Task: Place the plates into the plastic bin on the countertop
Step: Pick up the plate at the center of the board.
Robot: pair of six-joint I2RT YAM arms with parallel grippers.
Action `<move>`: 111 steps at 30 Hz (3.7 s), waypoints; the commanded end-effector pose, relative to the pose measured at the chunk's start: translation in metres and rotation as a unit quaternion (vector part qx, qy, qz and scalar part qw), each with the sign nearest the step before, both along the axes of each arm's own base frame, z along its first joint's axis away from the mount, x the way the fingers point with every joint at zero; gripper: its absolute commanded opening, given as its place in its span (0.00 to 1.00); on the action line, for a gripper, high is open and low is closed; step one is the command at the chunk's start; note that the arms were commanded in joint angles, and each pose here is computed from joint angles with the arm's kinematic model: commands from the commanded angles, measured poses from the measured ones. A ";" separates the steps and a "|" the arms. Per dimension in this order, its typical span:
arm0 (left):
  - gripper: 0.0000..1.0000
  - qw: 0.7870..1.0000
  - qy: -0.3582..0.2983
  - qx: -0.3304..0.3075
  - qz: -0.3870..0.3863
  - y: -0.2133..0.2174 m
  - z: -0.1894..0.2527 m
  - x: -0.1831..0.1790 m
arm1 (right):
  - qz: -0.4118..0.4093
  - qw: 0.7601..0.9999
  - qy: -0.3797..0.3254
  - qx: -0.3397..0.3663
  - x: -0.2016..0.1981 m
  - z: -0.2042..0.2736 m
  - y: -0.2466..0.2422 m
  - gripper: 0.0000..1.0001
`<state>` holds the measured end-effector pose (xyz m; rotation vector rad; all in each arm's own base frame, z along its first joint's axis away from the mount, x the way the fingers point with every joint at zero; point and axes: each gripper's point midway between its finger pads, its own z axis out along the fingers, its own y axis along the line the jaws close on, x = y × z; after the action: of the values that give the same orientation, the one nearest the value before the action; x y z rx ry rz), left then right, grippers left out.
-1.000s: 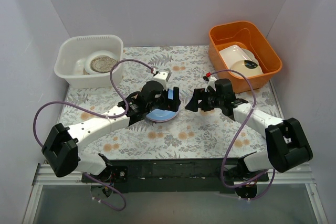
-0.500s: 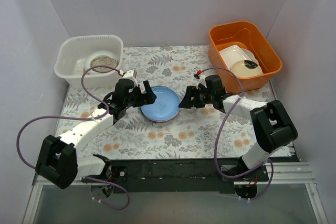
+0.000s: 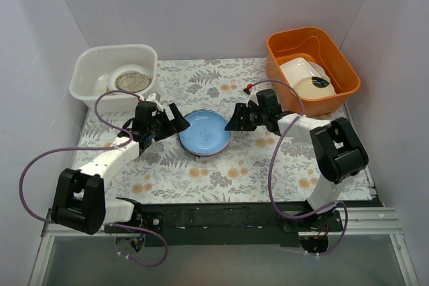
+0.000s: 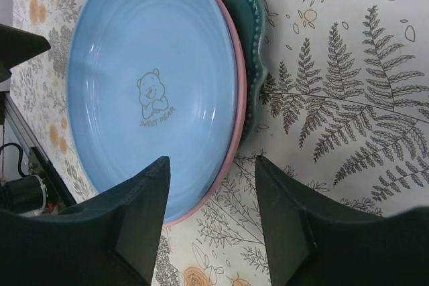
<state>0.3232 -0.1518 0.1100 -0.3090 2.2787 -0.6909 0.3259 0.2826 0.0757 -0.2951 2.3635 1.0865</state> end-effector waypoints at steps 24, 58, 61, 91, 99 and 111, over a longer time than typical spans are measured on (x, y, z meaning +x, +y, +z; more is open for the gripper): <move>0.93 0.995 -0.043 -0.058 -0.071 -0.023 0.050 -0.012 | 0.022 1.000 0.020 -0.006 0.008 -0.011 0.016 0.01; 0.57 0.977 0.041 -0.140 -0.159 -0.060 0.002 -0.040 | 0.017 1.000 0.013 0.001 0.003 -0.006 0.013 0.01; 0.33 0.978 0.030 -0.137 -0.157 -0.060 0.007 -0.039 | 0.018 1.000 0.014 0.004 0.003 -0.006 0.014 0.01; 0.00 0.988 0.023 -0.102 -0.115 -0.051 0.000 -0.013 | 0.007 0.998 -0.056 0.042 -0.009 0.050 0.005 0.59; 0.00 0.990 -0.012 -0.100 -0.101 -0.048 0.026 -0.004 | -0.008 0.992 -0.112 0.051 -0.011 0.083 -0.004 0.80; 0.00 0.996 -0.051 -0.068 -0.036 -0.023 0.067 0.004 | 0.008 0.989 -0.132 0.065 -0.021 0.094 -0.005 0.83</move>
<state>0.3196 -0.1856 0.1476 -0.2237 2.2377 -0.9358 0.3091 0.2778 0.1580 -0.3413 2.1193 1.1144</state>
